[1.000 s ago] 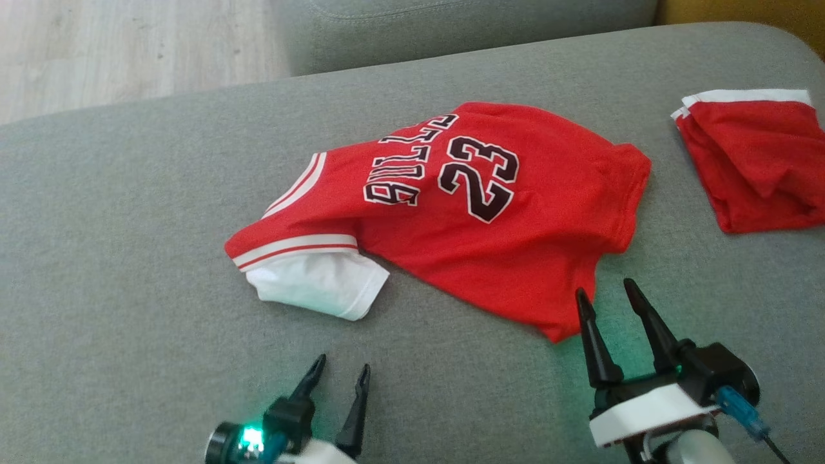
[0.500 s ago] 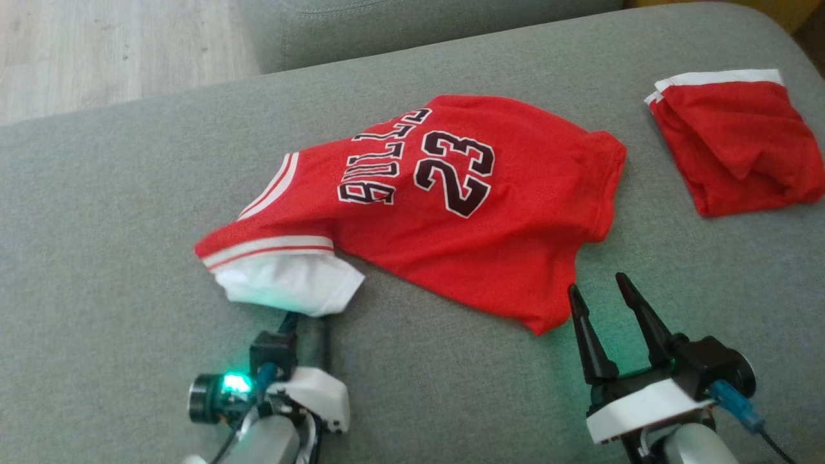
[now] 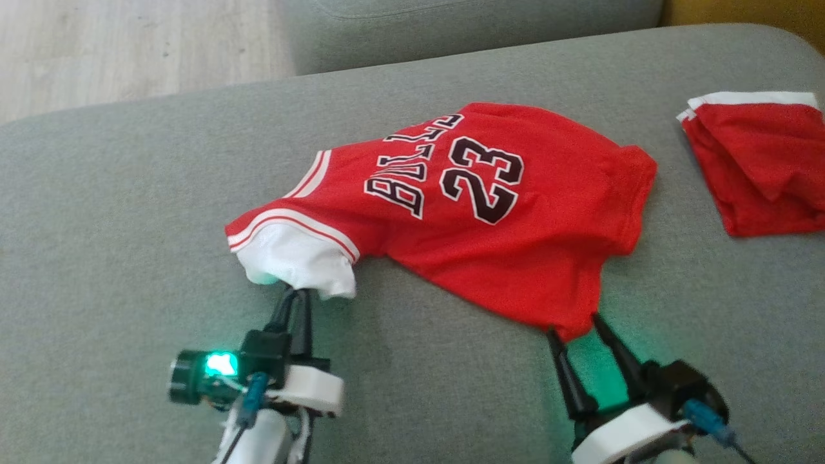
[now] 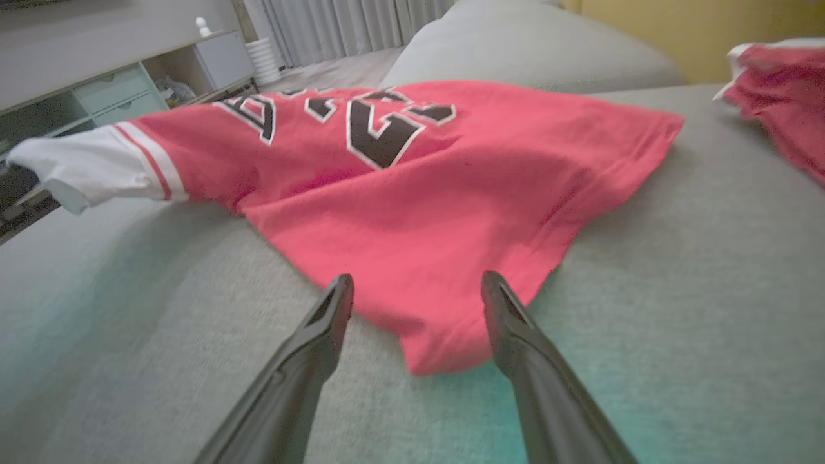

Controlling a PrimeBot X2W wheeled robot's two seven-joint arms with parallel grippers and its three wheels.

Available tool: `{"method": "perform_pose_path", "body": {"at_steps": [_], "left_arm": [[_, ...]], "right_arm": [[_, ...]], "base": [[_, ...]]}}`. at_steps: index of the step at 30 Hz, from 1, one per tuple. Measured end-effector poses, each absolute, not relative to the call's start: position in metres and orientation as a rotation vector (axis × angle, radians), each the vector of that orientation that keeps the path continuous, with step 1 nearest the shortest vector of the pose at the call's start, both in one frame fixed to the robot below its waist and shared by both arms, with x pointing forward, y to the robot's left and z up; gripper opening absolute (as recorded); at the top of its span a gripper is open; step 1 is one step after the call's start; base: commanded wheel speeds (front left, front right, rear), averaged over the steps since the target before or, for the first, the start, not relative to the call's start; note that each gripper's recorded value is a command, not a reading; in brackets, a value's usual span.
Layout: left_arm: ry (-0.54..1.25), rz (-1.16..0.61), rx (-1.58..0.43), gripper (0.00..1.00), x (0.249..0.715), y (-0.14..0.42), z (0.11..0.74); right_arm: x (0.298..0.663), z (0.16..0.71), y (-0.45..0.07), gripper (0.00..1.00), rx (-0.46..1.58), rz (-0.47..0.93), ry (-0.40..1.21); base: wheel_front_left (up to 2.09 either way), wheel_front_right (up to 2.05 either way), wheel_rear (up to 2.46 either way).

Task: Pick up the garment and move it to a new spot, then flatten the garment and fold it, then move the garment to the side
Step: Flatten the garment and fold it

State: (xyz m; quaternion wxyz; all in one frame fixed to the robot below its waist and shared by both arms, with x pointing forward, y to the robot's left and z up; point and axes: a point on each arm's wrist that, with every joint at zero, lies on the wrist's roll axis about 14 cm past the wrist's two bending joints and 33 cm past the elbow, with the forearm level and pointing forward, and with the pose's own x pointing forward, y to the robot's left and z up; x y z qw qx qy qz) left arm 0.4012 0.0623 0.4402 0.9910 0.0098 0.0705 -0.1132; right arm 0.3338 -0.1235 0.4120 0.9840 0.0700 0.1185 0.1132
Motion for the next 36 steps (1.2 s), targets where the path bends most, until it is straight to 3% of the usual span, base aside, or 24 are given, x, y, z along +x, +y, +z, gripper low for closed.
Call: {"method": "perform_pose_path", "body": {"at_steps": [7,13,17,19,20,21,27,36], "left_arm": [[0.060,-0.154,0.090,0.00,0.407,0.100,0.460],[0.038,-0.135,0.099,0.00,0.411,0.109,0.466],[0.029,-0.131,0.097,0.00,0.411,0.110,0.470],[0.021,-0.127,0.101,0.00,0.411,0.112,0.472],[0.017,-0.125,0.105,0.00,0.411,0.112,0.473],[0.014,-0.124,0.104,0.00,0.411,0.113,0.475],[-0.032,-0.135,0.123,0.00,0.410,0.114,0.489],[-0.215,-0.231,0.221,0.00,0.409,0.109,0.545]], "right_arm": [[0.313,0.370,-0.117,1.00,0.130,0.269,0.391],[0.313,0.362,-0.121,0.97,0.121,0.252,0.421],[0.318,0.364,-0.119,0.52,0.127,0.251,0.411],[0.322,0.367,-0.118,0.41,0.130,0.252,0.402],[0.323,0.368,-0.117,0.28,0.131,0.252,0.396],[0.324,0.370,-0.116,0.00,0.132,0.252,0.390],[0.333,0.387,-0.128,0.00,0.110,0.221,0.326],[0.360,0.491,-0.176,0.00,0.013,0.091,-0.026]], "base": [[0.00,0.00,0.00],[0.00,0.00,0.00],[0.00,0.00,0.00],[0.00,0.00,0.00],[0.00,0.00,0.00],[0.00,0.00,0.00],[0.00,0.00,0.00],[0.00,0.00,0.00]]}}
